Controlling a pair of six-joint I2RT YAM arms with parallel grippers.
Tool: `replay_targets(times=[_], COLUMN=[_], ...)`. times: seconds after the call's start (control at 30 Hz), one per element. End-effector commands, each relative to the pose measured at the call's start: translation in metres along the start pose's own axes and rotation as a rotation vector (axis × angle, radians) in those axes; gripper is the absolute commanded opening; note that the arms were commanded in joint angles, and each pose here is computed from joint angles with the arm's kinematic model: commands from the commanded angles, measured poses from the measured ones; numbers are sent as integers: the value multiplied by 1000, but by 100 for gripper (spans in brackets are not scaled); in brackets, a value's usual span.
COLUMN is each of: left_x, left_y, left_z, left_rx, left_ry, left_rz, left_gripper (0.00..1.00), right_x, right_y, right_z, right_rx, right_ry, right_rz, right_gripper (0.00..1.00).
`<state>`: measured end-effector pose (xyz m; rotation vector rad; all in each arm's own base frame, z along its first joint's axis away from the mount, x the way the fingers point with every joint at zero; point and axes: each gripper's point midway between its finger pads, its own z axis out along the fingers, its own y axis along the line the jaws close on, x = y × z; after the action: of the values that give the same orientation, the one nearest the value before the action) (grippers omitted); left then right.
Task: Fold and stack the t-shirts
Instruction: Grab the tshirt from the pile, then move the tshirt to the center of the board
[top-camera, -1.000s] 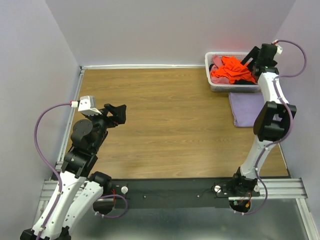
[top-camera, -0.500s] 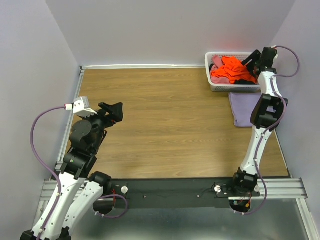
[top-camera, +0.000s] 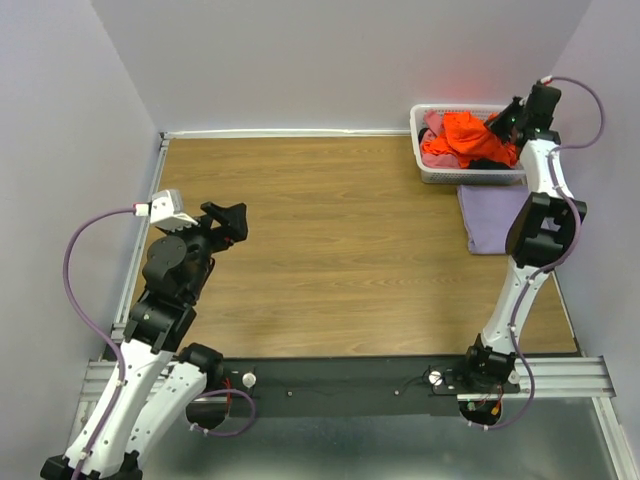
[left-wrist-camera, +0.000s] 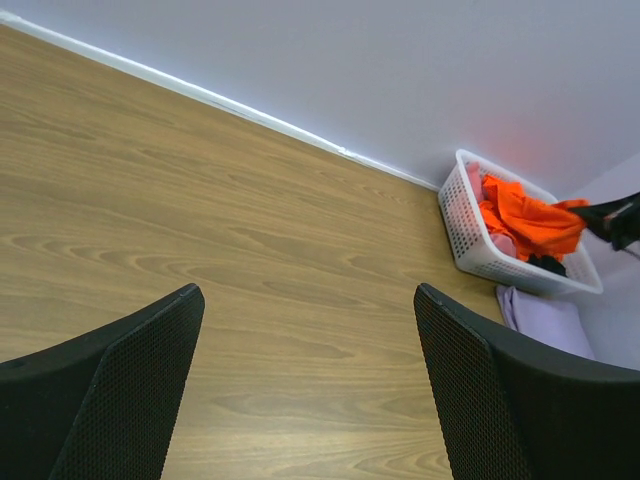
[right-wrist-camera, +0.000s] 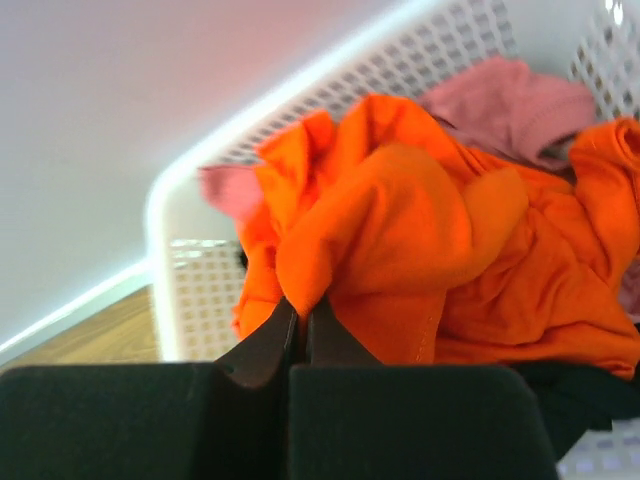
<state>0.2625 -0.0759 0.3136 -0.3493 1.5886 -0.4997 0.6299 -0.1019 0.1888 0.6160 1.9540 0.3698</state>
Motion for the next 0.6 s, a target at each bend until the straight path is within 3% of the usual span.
replay_targets(times=[0.0,0.23,0.37,0.57], left_x=[-13,-11,-7,-12], left_y=[-11,-21,-29,-42], left_z=[4,13,17,15], left_rx=[40,86,124,189], left_ry=[-32,-7,20,29], left_rz=[55,115,152,195], left_gripper=[93,93,93,93], right_x=[-69,-131,-162,-144], right_y=[65,114,158,211], right_z=[-71,-156,-230,-312], right_rx=[-105,-168,-276,-522], right_ry=[-170,-352,-462,-433], right_rz=[-130,-188,-235,-292], right_gripper=[0,0,0,0])
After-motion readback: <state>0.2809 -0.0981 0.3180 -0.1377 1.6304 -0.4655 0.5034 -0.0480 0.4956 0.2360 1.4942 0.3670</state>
